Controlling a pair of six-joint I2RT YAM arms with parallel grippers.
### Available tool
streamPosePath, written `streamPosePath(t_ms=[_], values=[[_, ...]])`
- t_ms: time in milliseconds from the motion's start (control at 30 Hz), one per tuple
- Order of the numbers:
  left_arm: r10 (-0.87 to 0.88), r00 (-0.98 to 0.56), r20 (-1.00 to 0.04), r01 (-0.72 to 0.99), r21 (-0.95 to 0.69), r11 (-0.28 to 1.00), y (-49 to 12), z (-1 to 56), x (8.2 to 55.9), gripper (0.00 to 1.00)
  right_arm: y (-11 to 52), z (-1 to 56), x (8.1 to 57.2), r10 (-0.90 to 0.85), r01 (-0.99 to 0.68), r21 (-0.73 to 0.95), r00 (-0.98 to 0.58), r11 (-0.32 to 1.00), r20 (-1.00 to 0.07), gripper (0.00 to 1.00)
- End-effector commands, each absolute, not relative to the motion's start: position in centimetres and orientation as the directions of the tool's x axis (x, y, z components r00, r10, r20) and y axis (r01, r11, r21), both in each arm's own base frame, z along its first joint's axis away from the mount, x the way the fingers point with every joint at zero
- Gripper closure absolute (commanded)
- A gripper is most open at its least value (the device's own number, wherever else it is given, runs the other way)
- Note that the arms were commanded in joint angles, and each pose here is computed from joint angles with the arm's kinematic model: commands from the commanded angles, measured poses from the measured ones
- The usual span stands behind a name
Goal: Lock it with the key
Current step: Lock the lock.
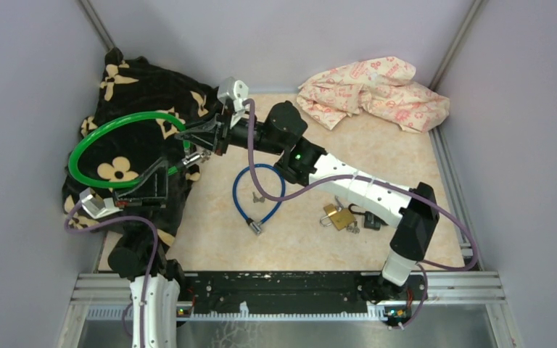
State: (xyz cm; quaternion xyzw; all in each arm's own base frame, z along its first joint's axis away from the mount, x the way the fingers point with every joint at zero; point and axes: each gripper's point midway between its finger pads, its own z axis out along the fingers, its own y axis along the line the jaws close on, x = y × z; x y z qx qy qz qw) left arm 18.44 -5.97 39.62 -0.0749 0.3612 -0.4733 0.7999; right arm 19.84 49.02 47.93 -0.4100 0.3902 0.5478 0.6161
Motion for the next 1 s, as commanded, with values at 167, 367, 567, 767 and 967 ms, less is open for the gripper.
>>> streamPosePath(t_ms=[167, 367, 567, 767, 967], values=[[-0.856, 0.305, -0.417, 0.723, -0.484, 0.493, -5.1, 41.0, 17.5, 1.00, 49.7, 50.5, 17.7, 0.400, -0.992, -0.128, 0.117, -0.001, -0.909, 1.00], [-0.881, 0.291, -0.374, 0.720, -0.521, 0.459, -4.5, 41.2, 17.6, 1.00, 50.1, 49.3, 18.2, 0.373, -0.990, -0.142, 0.138, 0.017, -0.917, 1.00], [-0.900, 0.287, -0.329, 0.733, -0.529, 0.428, -4.1, 42.1, 17.2, 1.00, 51.4, 47.1, 18.3, 0.319, -0.987, -0.157, 0.143, -0.018, -0.937, 1.00], [-0.903, 0.291, -0.316, 0.739, -0.526, 0.422, -4.0, 42.4, 17.0, 1.00, 52.6, 43.4, 17.8, 0.228, -0.983, -0.152, 0.125, -0.104, -0.966, 1.00], [-0.908, 0.299, -0.294, 0.731, -0.541, 0.416, -3.5, 42.2, 17.1, 1.00, 51.9, 41.5, 17.3, 0.188, -0.977, -0.164, 0.137, -0.139, -0.973, 1.00]])
